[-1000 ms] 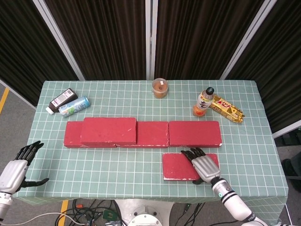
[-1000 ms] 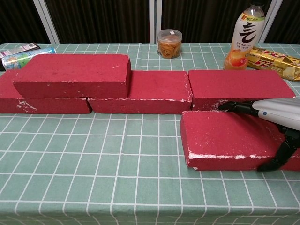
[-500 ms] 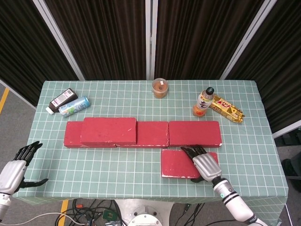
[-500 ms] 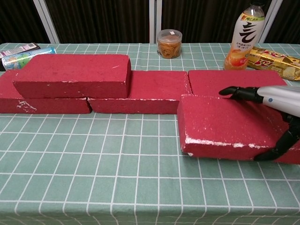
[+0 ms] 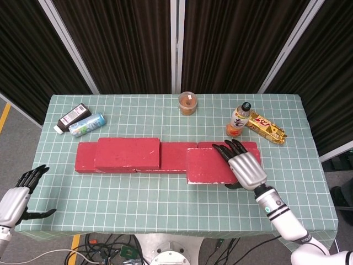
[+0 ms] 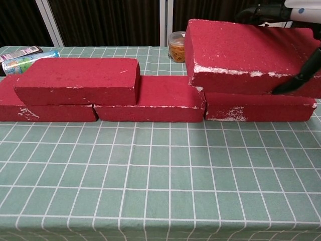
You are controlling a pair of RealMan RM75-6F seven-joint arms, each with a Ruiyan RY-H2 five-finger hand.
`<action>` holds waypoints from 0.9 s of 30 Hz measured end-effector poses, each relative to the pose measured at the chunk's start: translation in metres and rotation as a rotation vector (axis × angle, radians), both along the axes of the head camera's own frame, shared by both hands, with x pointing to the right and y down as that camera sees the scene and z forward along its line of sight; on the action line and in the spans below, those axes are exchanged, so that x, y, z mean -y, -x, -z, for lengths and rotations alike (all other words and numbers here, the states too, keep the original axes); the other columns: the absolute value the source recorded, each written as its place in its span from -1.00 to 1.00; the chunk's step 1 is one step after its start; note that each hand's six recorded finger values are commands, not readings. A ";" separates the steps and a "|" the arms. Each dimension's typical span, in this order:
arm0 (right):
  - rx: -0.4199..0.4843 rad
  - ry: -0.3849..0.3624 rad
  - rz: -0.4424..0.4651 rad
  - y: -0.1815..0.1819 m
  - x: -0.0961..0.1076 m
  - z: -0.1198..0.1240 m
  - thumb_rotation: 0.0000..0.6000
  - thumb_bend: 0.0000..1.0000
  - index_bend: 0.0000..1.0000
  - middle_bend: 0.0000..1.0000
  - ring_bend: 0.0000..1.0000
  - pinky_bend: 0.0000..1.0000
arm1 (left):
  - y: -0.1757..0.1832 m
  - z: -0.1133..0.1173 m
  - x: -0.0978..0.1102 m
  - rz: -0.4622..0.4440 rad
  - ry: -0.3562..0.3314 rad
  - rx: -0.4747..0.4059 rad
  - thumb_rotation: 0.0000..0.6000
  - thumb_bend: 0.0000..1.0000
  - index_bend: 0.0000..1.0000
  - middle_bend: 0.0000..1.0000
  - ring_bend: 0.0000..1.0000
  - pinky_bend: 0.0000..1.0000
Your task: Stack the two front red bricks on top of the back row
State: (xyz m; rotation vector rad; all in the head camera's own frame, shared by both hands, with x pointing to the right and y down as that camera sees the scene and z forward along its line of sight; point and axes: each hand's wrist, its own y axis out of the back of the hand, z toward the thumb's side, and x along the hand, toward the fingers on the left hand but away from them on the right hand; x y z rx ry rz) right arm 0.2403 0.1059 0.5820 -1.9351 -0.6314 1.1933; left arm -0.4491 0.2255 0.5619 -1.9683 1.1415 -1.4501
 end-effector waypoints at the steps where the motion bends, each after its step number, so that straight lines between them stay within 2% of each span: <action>1: -0.004 0.010 0.005 0.003 0.005 -0.001 1.00 -1.00 -1.00 -0.48 -1.00 -1.00 | 0.000 0.000 0.001 0.000 0.000 -0.001 1.00 -0.97 -0.97 -1.00 -1.00 -1.00; 8: -0.023 0.093 0.063 0.035 0.046 -0.018 1.00 -1.00 -1.00 -0.48 -1.00 -1.00 | 0.003 0.000 0.004 0.008 -0.003 -0.004 1.00 -0.97 -0.97 -1.00 -1.00 -1.00; 14: -0.036 0.141 0.084 0.055 0.068 -0.036 1.00 -1.00 -1.00 -0.48 -1.00 -1.00 | 0.007 -0.001 0.006 0.010 -0.016 0.015 1.00 -0.97 -0.97 -1.00 -1.00 -1.00; 21: -0.053 0.180 0.089 0.072 0.072 -0.062 1.00 -1.00 -1.00 -0.49 -1.00 -1.00 | 0.009 -0.001 0.004 0.016 -0.022 0.007 1.00 -0.97 -0.97 -1.00 -1.00 -1.00; 27: -0.068 0.172 0.060 0.080 0.069 -0.077 1.00 -1.00 -1.00 -0.49 -1.00 -1.00 | 0.013 0.000 0.003 0.027 -0.021 0.000 1.00 -0.97 -0.97 -1.00 -1.00 -1.00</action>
